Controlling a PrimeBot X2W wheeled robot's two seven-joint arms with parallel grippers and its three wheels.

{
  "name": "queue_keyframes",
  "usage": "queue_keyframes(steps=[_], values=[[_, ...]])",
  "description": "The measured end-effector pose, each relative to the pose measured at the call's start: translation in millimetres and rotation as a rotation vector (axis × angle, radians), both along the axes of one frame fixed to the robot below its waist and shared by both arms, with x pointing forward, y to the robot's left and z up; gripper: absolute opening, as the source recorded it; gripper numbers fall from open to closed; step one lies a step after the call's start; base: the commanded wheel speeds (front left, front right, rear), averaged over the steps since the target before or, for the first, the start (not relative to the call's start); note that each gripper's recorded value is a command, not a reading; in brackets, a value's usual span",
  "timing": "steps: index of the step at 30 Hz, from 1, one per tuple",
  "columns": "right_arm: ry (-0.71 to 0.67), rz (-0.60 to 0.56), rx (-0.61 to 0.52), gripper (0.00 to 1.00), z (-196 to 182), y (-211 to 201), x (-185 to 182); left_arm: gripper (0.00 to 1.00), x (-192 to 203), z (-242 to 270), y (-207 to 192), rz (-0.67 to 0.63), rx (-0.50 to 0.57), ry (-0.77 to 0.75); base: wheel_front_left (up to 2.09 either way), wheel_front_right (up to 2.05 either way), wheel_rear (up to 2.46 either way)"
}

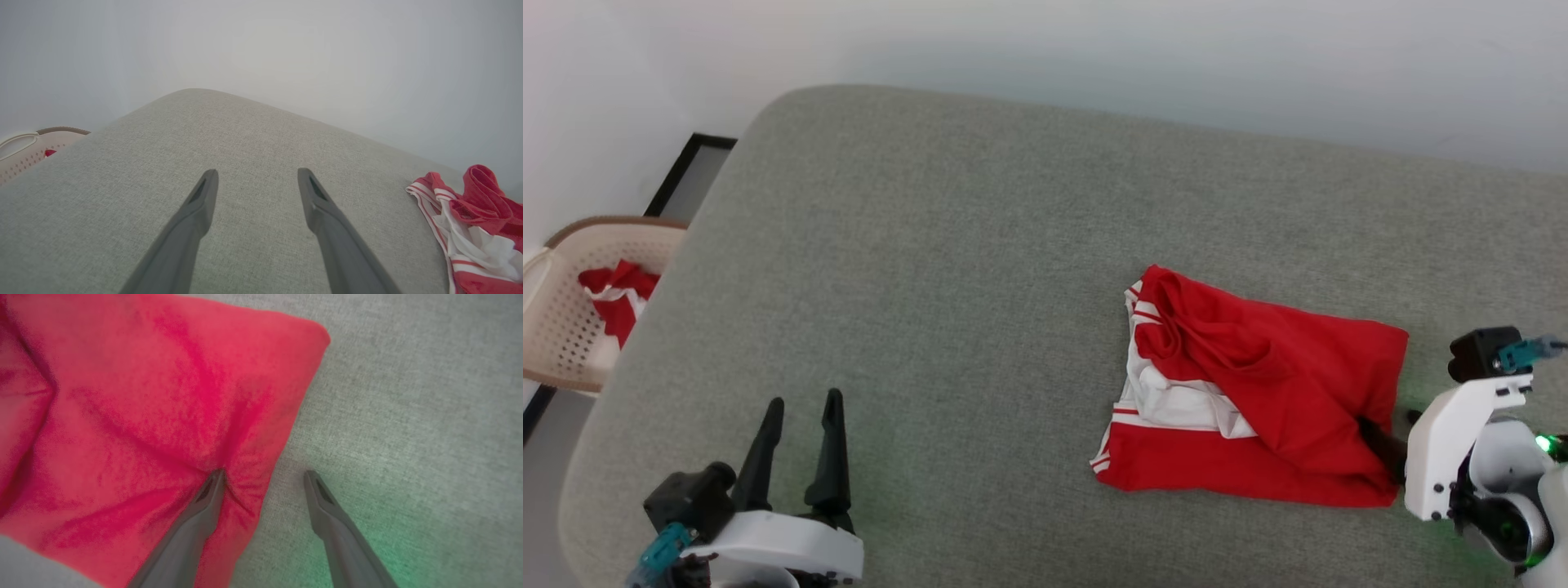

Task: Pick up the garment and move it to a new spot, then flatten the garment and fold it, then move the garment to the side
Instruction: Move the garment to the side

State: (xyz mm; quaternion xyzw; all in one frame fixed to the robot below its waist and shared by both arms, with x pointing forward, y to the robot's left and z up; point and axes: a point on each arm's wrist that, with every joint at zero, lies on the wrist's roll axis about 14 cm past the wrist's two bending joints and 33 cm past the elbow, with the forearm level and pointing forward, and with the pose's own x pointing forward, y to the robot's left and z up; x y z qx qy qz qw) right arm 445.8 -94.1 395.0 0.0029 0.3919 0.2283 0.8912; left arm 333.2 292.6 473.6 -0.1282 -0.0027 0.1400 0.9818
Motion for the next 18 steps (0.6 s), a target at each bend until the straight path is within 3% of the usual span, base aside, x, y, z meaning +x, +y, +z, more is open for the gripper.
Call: queue_keyframes(steps=[5,6,7,18], values=[[0.082,0.018,-0.006,1.0,-9,10,3,1.0,1,-3,4,0.014,-0.002,0.013,0.0,0.0,0.0],[0.096,0.022,-0.006,0.45,-10,11,4,1.0,1,-4,4,0.015,-0.002,0.014,0.0,0.0,0.0],[0.106,0.031,-0.009,0.0,-11,13,4,1.0,2,-4,4,0.015,-0.002,0.016,0.0,0.0,0.0],[0.103,0.106,-0.022,0.0,-4,25,8,1.0,8,-5,2,0.008,-0.017,0.013,0.0,0.0,0.0]])
